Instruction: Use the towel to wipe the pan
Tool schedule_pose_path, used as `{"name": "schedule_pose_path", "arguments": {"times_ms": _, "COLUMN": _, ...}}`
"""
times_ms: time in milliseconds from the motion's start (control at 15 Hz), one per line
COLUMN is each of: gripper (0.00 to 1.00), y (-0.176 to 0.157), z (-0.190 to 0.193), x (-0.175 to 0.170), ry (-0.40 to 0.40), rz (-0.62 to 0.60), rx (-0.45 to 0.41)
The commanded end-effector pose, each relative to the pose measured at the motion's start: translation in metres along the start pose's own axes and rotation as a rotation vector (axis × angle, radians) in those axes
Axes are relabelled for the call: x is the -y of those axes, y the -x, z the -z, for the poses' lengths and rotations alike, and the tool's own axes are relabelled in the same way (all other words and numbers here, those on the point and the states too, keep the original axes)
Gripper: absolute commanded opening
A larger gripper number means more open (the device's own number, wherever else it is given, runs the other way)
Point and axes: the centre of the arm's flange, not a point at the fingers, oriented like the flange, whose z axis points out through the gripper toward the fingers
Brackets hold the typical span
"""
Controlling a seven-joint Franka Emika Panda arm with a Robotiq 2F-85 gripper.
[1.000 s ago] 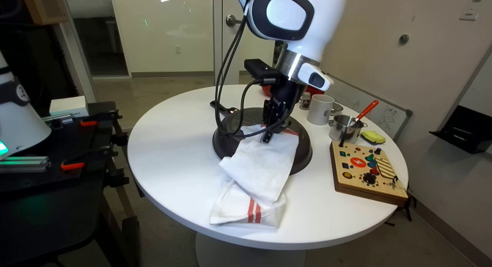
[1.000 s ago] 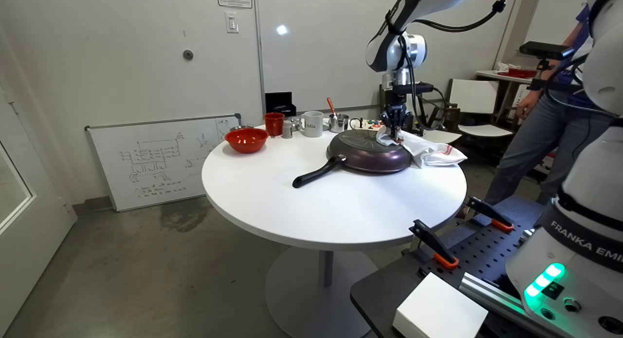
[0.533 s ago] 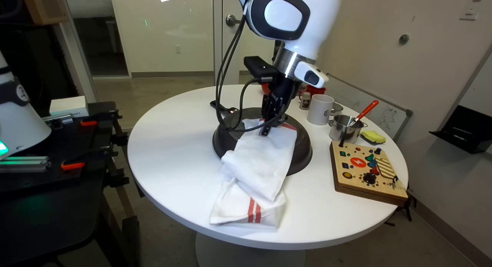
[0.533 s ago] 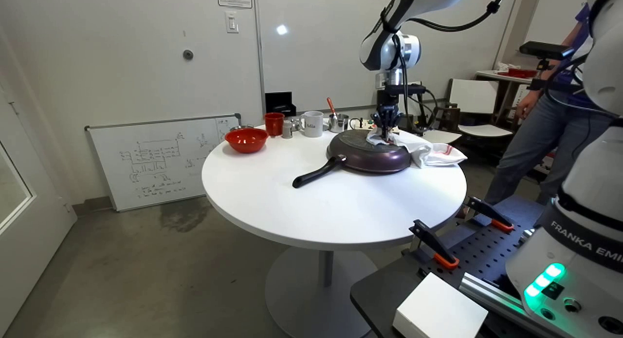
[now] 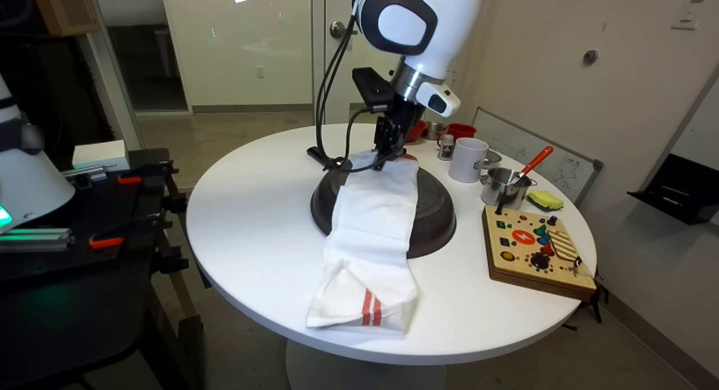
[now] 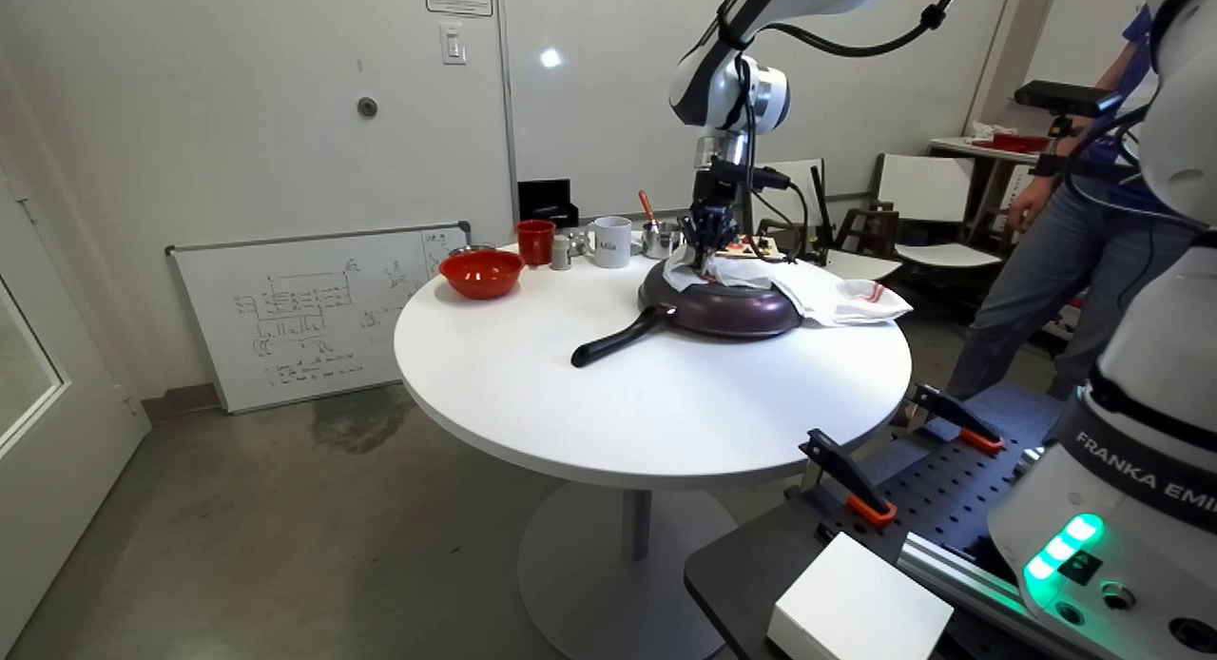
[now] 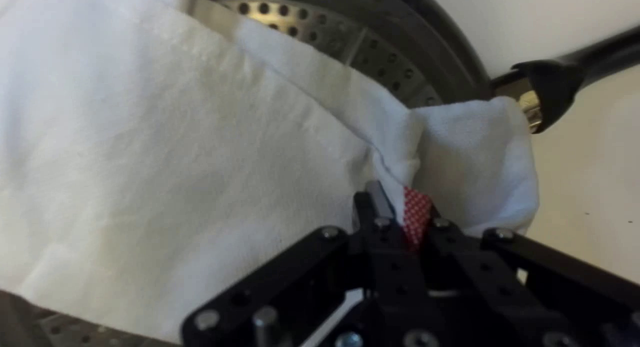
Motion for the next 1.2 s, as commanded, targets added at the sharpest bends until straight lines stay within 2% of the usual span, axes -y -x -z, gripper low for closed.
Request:
{"name": "schedule_pose_path", "arguments": {"times_ms": 0, "gripper": 0.05, "y": -0.006, "z": 0.0, "x": 0.031, "ry": -0.073, "rz": 0.051, "rx": -0.012}}
{"name": "schedule_pose_path", "arguments": {"times_ms": 267, "gripper": 0.05, "y": -0.01, "z": -0.006, "x": 0.043, "ry": -0.061, "rz": 0.064, "rx": -0.019}}
{"name": "schedule_pose_path", "arguments": {"times_ms": 533, "gripper": 0.05, "y": -0.016, "z": -0.017, "x": 0.031, "ry": 0.017, "rz": 0.044, "rx": -0.039}}
{"name": "schedule_pose_path", "arguments": {"times_ms": 867, "gripper": 0.05, "y": -0.018, "z": -0.014, "x": 0.013, "ry": 0.028, "rz": 0.022, "rx": -0.041}}
{"name": "schedule_pose_path", "arguments": {"times_ms": 1000, "gripper": 0.05, "y": -0.017, "z": -0.01, "x": 0.004, "ry": -0.008, "rz": 0.018, "rx": -0.034}}
{"name": "schedule_pose_path", "arguments": {"times_ms": 1067, "gripper": 0.05, "y": -0.017, "z": -0.005, "x": -0.003, "ry": -0.115, "rz": 0.029, "rx": -0.022}}
{"name": "schedule_pose_path", "arguments": {"times_ms": 1133, "gripper": 0.05, "y": -0.017, "z": -0.003, "x": -0.01, "ry": -0.187, "rz": 0.019, "rx": -0.021}}
